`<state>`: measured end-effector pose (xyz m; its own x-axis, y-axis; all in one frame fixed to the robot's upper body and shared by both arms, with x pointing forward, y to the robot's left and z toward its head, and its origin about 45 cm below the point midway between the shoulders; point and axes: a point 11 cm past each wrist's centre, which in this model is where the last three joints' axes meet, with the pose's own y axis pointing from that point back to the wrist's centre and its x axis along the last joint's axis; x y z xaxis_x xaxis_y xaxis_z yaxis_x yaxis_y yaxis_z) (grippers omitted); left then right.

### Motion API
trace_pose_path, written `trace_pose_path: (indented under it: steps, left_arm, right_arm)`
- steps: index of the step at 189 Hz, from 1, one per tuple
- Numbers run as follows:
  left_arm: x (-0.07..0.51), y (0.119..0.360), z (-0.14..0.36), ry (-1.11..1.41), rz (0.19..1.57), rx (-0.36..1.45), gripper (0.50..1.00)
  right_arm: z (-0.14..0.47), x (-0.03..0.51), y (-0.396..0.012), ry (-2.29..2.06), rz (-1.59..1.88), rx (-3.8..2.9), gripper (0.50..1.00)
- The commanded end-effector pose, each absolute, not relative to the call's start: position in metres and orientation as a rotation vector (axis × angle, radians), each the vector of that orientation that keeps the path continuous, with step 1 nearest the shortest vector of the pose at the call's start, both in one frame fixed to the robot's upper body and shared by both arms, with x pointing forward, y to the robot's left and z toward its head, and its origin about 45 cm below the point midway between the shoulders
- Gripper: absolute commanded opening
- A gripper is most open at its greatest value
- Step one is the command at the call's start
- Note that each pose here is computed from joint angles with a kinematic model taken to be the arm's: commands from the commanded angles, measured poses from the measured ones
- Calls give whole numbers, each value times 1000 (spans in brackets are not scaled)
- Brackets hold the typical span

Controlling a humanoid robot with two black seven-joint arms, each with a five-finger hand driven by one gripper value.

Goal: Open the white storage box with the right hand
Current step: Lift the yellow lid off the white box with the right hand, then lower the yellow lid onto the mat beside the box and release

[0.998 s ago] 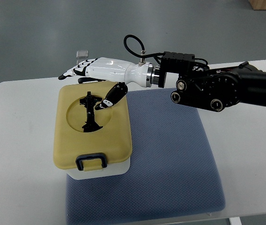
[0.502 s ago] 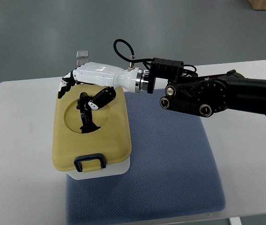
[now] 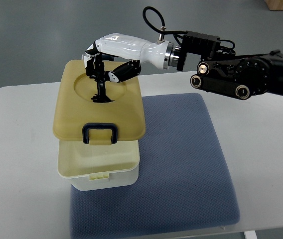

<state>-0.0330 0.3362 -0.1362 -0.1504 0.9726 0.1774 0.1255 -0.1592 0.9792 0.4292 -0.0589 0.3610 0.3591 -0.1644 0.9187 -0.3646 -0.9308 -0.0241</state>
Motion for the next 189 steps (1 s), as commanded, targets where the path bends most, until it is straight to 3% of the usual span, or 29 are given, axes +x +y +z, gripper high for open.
trace_pose_path:
  steps: [1, 77, 109, 154, 189]
  left_arm:
    - [-33, 337, -136, 1330, 1402, 1340, 1000]
    - [-33, 338, -136, 1328, 1408, 1343, 1000]
    - [-33, 336, -136, 1330, 1401, 1339, 1000]
    - [-33, 334, -136, 1332, 1396, 1337, 1000]
    - [-34, 335, -136, 1333, 1399, 1339, 1000]
  right_arm:
    - [371, 432, -86, -497, 1587, 2409, 500]
    - [380, 444, -225, -643, 1417, 2228, 500]
    - [353, 437, -274, -662, 1318, 2155, 500]
    - [293, 424, -297, -620, 1197, 2129, 500]
    - [264, 421, -279, -610, 1189, 2160, 500]
